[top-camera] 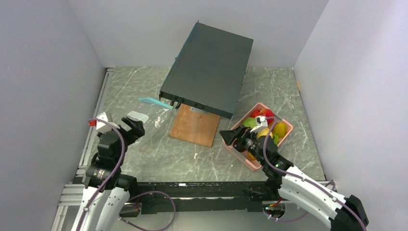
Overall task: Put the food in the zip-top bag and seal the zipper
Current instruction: Move the bin to the center of the board, then pick up the zipper food storage bag at the center of the board.
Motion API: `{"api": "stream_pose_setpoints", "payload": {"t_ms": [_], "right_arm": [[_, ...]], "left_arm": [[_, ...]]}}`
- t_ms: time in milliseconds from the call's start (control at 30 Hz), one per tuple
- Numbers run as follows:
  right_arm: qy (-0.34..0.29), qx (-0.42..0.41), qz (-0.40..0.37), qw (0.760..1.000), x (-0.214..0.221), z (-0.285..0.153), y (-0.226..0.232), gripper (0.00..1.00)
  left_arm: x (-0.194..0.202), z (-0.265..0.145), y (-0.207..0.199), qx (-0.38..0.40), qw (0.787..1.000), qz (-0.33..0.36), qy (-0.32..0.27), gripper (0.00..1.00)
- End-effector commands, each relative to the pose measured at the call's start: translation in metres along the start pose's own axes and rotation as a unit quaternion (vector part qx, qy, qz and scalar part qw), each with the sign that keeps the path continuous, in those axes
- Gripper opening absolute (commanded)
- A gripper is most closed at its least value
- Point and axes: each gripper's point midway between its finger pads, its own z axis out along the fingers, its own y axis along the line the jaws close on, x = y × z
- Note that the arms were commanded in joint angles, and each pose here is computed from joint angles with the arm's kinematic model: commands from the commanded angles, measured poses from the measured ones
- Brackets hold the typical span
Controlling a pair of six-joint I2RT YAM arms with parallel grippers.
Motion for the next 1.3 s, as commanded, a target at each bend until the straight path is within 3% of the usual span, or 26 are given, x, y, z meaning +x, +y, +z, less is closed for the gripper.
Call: {"api": "stream_pose_setpoints", "payload": {"t_ms": [0, 133, 467, 633, 767, 833, 933, 1000, 1033, 1133, 1267], "right_arm": [[-0.018, 0.023, -0.027, 0.999, -0.019, -0.011, 0.000, 1.00], [0.009, 0.013, -0.049, 0.999, -0.019, -0.020, 0.010, 1.00], [0.100, -0.104, -0.044, 0.989, 0.022, -0.031, 0.041, 1.00], [0.166, -0.146, -0.015, 0.975, 0.055, -0.029, 0.054, 1.00], [0.176, -0.162, -0.012, 0.971, 0.067, -0.029, 0.070, 1.00], [0.177, -0.165, -0.016, 0.970, 0.069, -0.029, 0.077, 1.00], [0.183, -0.161, -0.018, 0.970, 0.072, -0.026, 0.082, 1.00], [0.189, -0.160, -0.010, 0.969, 0.074, -0.024, 0.084, 1.00], [0.193, -0.163, -0.007, 0.968, 0.076, -0.023, 0.086, 1.00], [0.203, -0.168, 0.010, 0.965, 0.082, -0.020, 0.093, 1.00], [0.207, -0.173, 0.033, 0.962, 0.091, -0.016, 0.099, 1.00]], "left_arm": [[0.073, -0.010, 0.015, -0.028, 0.985, -0.124, 0.113, 0.99], [0.090, -0.017, 0.048, -0.126, 0.969, -0.178, 0.120, 0.99], [0.113, -0.001, 0.067, -0.216, 0.931, -0.273, 0.113, 0.99], [0.118, 0.014, 0.075, -0.239, 0.925, -0.281, 0.093, 0.98], [0.128, 0.025, 0.089, -0.267, 0.923, -0.262, 0.088, 0.98], [0.139, 0.030, 0.096, -0.278, 0.922, -0.250, 0.101, 0.88], [0.148, 0.041, 0.096, -0.255, 0.933, -0.217, 0.129, 0.29], [0.152, 0.039, 0.094, -0.248, 0.937, -0.185, 0.160, 0.07], [0.153, 0.035, 0.093, -0.248, 0.937, -0.172, 0.174, 0.01], [0.149, 0.022, 0.084, -0.224, 0.942, -0.133, 0.212, 0.00], [0.118, 0.004, 0.050, -0.131, 0.961, -0.098, 0.221, 0.00]]}}
